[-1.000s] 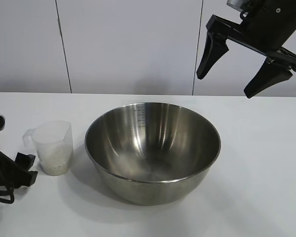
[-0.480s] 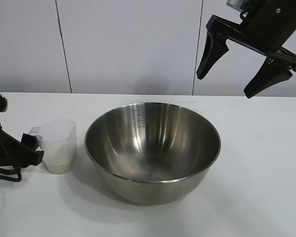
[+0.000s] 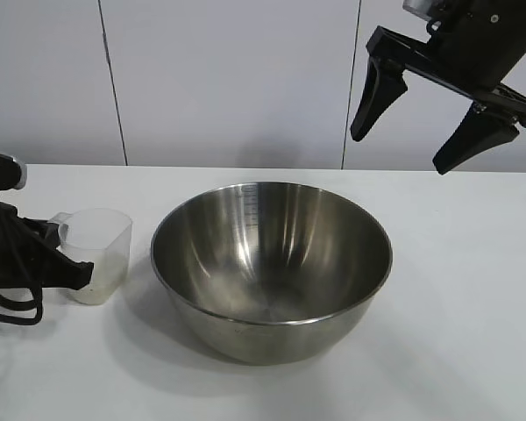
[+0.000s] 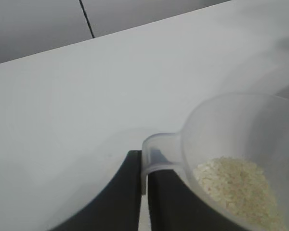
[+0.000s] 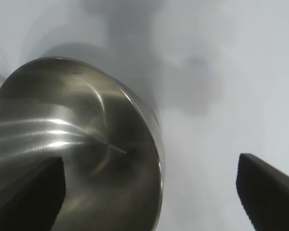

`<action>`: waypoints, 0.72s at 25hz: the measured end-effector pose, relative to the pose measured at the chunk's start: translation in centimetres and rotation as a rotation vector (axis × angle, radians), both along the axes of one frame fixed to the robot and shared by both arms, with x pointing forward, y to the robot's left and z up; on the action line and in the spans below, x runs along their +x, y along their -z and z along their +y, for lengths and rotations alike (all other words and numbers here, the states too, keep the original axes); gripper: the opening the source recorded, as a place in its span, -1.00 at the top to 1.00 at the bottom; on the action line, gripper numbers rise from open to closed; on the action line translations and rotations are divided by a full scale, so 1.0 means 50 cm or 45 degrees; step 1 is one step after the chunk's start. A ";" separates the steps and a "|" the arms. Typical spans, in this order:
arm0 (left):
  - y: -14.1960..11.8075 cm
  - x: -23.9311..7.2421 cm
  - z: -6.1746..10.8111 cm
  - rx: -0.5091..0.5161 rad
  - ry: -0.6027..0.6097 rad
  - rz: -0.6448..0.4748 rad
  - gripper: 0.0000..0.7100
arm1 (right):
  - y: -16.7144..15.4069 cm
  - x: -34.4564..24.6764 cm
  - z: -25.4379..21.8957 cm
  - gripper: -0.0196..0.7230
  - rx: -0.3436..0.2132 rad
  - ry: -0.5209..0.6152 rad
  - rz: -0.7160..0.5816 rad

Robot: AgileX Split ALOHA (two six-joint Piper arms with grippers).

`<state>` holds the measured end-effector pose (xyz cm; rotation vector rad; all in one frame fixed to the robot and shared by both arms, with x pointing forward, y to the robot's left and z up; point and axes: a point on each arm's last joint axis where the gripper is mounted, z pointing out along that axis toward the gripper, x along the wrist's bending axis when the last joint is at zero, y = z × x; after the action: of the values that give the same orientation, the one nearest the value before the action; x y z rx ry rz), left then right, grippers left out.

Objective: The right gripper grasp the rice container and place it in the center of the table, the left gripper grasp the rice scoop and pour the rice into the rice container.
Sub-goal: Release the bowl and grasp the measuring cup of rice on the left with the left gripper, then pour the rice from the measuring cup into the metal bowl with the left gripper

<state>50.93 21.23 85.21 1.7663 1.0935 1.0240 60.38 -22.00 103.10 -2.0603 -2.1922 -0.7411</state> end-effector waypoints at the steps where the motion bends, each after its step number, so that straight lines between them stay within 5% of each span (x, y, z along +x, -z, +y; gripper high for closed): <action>1: -0.005 0.000 -0.004 0.001 0.027 -0.009 0.97 | 0.000 0.000 0.000 -0.83 0.000 0.000 0.000; 10: -0.127 0.004 -0.020 0.017 0.157 -0.286 0.97 | 0.000 -0.001 0.000 -0.83 -0.001 -0.002 0.004; 18: -0.227 0.032 -0.069 0.385 0.402 -0.324 0.97 | 0.000 -0.001 0.000 -0.83 -0.001 -0.002 0.004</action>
<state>52.54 17.77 96.57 1.9031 0.5018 1.2182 60.35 -22.01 103.08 -2.0585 -2.1930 -0.7364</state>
